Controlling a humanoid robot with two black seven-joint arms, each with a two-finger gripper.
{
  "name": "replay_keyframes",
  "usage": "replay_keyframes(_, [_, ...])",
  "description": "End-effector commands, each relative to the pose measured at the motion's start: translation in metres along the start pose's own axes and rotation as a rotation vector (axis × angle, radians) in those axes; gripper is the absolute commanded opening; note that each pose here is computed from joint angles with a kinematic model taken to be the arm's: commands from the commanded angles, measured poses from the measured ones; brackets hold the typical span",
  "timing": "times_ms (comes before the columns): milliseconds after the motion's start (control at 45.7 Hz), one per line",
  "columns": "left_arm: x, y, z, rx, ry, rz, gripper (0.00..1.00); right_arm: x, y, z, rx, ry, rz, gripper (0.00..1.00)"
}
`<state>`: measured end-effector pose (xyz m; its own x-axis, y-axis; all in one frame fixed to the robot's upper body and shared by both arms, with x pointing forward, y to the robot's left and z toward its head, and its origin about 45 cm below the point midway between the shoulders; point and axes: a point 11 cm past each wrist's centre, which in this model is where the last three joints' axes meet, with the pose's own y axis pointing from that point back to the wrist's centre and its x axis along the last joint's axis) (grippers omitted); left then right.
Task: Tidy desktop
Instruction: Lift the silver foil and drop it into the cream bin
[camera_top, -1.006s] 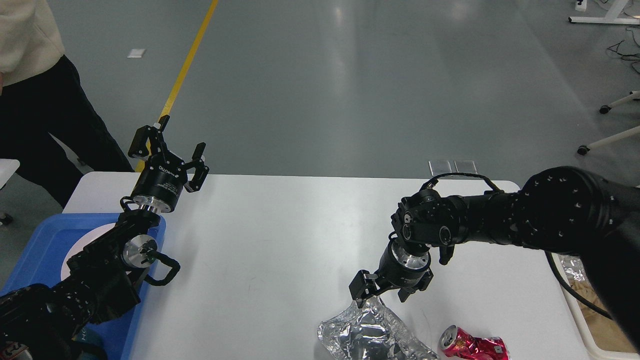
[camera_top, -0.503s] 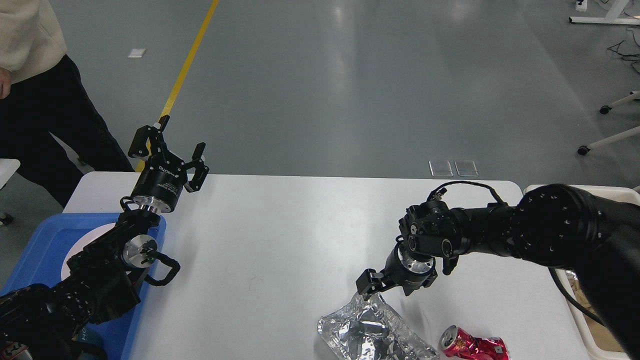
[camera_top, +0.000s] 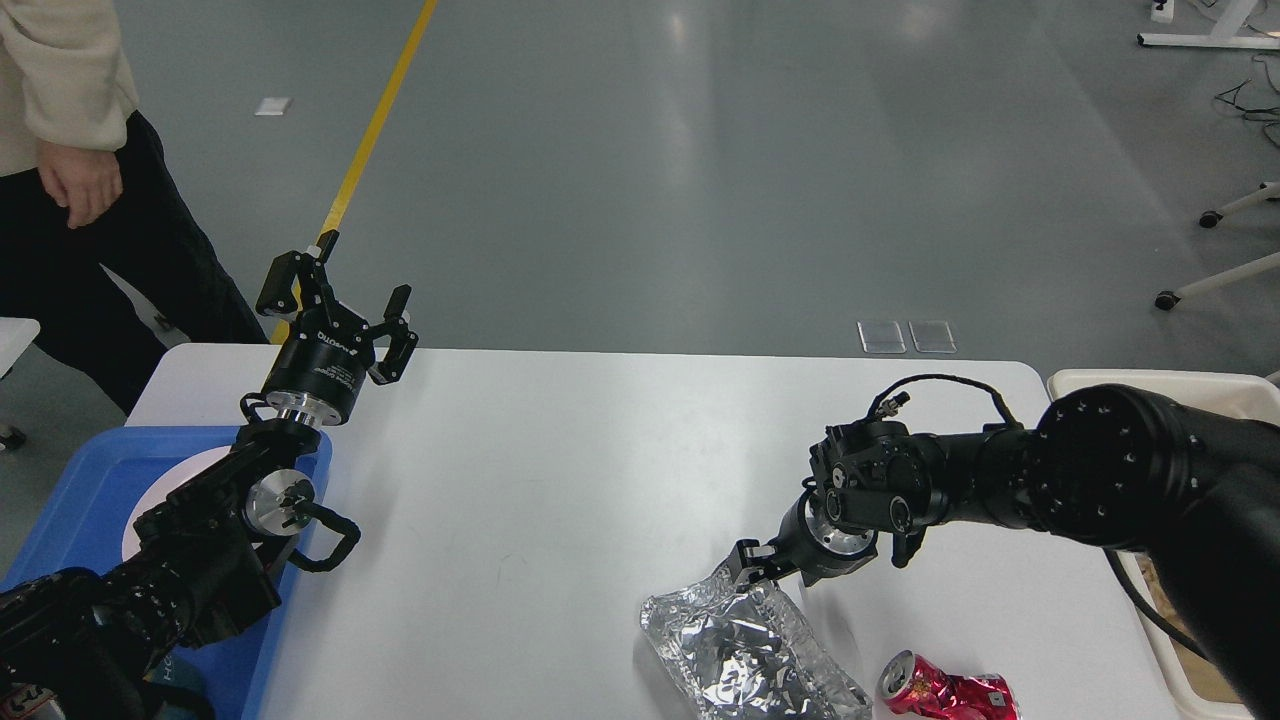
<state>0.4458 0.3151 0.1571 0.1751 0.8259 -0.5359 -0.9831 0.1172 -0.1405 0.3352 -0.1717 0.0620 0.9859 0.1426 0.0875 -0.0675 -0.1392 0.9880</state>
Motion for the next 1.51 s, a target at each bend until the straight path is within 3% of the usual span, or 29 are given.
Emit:
replay_keyframes(0, [0.000, 0.001, 0.000, 0.001, 0.000, 0.001, 0.97, -0.004, 0.000, 0.000, -0.001, 0.004, -0.022, 0.00])
replay_keyframes(328, [0.000, 0.000, 0.000, 0.000, 0.000, 0.000, 0.97, 0.005, 0.017, -0.005, -0.002, 0.022, -0.064, 0.00])
replay_keyframes(569, [0.000, 0.000, 0.000, 0.000, 0.000, 0.000, 0.97, 0.036, 0.076, -0.010, -0.009, 0.042, -0.165, 0.00])
replay_keyframes(744, [0.000, 0.000, 0.000, 0.000, 0.000, 0.000, 0.97, 0.052, 0.111, -0.021, 0.065, -0.039, -0.196, 0.00])
replay_keyframes(897, [0.001, 0.000, 0.001, -0.001, -0.001, 0.001, 0.96, 0.076, 0.155, -0.025, 0.032, -0.008, -0.152, 0.00])
replay_keyframes(1160, [0.000, 0.000, 0.000, 0.000, 0.000, 0.000, 0.97, 0.135, 0.292, 0.027, -0.050, -0.084, 0.164, 0.00])
replay_keyframes(1335, [0.000, 0.000, 0.000, 0.000, 0.000, 0.000, 0.97, 0.136, 0.341, 0.105, -0.094, -0.245, 0.289, 0.00])
replay_keyframes(1488, [0.000, 0.000, 0.000, 0.000, 0.000, 0.000, 0.96, 0.121, 0.358, 0.178, -0.151, -0.398, 0.371, 0.00])
